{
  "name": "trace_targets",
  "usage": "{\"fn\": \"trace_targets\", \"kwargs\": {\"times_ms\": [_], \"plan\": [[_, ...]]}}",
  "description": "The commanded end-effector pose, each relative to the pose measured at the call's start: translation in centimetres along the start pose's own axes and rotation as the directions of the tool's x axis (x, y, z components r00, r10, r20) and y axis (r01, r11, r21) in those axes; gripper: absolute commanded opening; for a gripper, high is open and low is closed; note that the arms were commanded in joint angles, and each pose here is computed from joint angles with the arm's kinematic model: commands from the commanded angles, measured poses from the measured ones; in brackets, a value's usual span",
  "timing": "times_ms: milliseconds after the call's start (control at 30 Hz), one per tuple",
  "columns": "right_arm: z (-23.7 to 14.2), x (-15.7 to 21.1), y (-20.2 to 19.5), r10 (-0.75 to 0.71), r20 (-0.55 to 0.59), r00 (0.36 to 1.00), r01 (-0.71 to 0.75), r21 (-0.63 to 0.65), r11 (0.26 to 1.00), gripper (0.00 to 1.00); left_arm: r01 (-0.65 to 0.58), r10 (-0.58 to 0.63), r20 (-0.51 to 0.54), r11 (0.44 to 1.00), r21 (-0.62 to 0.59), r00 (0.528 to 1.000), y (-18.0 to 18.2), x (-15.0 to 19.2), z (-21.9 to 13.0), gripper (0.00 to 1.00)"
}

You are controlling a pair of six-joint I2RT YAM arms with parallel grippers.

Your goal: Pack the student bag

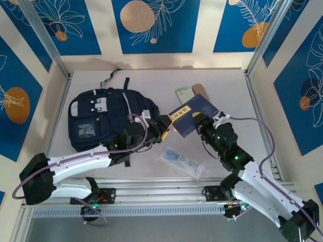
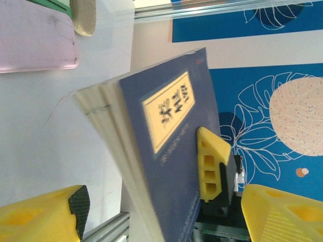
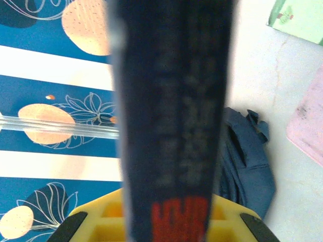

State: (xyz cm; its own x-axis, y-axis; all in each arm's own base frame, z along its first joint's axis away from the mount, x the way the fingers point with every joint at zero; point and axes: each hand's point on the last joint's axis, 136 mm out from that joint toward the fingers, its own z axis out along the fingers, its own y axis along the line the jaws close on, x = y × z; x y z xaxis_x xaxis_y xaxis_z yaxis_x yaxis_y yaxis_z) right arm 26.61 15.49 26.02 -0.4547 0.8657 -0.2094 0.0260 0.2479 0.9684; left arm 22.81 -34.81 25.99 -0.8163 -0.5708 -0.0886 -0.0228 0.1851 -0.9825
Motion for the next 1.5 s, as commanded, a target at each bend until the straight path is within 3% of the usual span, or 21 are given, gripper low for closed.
{"fn": "trace_targets", "kwargs": {"times_ms": [0,333,567,833,933,1000,1100,1233,1367,1467], "plan": [[-0.3,-1.2,4.0,0.035,0.05,0.998,-0.029,-0.11,0.993,0.0,0.04,-0.04,0.016,0.999,0.032,0.999,-1.1,-0.1,0.1,0.77],[0.0,0.1,4.6,0.037,0.016,0.999,-0.034,-0.131,0.991,0.0,0.072,-0.073,0.028,0.996,0.055,0.997,-1.6,-0.1,2.6,0.7],[-0.1,0.6,3.7,0.042,0.01,0.999,-0.041,-0.118,0.992,0.0,0.091,-0.095,0.039,0.991,0.1,0.995,-2.4,-0.3,3.8,0.43],[-0.3,0.4,1.7,0.028,0.037,0.999,-0.027,-0.049,0.998,0.0,0.074,-0.082,0.086,0.994,0.086,0.993,-2.3,-1.2,2.5,0.07],[-0.3,0.4,1.2,0.005,0.037,0.999,-0.004,-0.018,1.0,0.01,0.052,-0.06,0.121,0.996,0.066,0.991,-2.1,-1.8,1.6,0.0],[-0.3,0.5,1.3,-0.054,0.021,0.998,0.054,0.013,0.998,0.17,0.007,-0.012,0.13,0.999,0.045,0.991,-2.1,-2.1,1.1,0.0],[-0.4,0.5,1.0,-0.158,-0.013,0.987,0.158,0.081,0.984,0.54,-0.111,0.112,0.11,0.994,-0.019,0.988,-2.5,-3.1,0.4,0.0],[-1.9,-0.6,-1.4,-0.231,-0.043,0.972,0.234,0.276,0.932,0.79,-0.295,0.314,0.118,0.943,-0.15,0.942,-2.3,-6.4,-2.2,0.0],[-3.0,-1.3,-2.4,-0.325,-0.078,0.943,0.331,0.342,0.879,0.85,-0.456,0.486,0.085,0.857,-0.239,0.87,-2.2,-9.0,-5.2,0.0],[-2.6,0.4,0.0,-0.498,-0.175,0.849,0.523,0.148,0.839,0.84,-0.622,0.642,-0.015,0.737,-0.265,0.767,-2.9,-9.6,-6.7,0.0]]}}
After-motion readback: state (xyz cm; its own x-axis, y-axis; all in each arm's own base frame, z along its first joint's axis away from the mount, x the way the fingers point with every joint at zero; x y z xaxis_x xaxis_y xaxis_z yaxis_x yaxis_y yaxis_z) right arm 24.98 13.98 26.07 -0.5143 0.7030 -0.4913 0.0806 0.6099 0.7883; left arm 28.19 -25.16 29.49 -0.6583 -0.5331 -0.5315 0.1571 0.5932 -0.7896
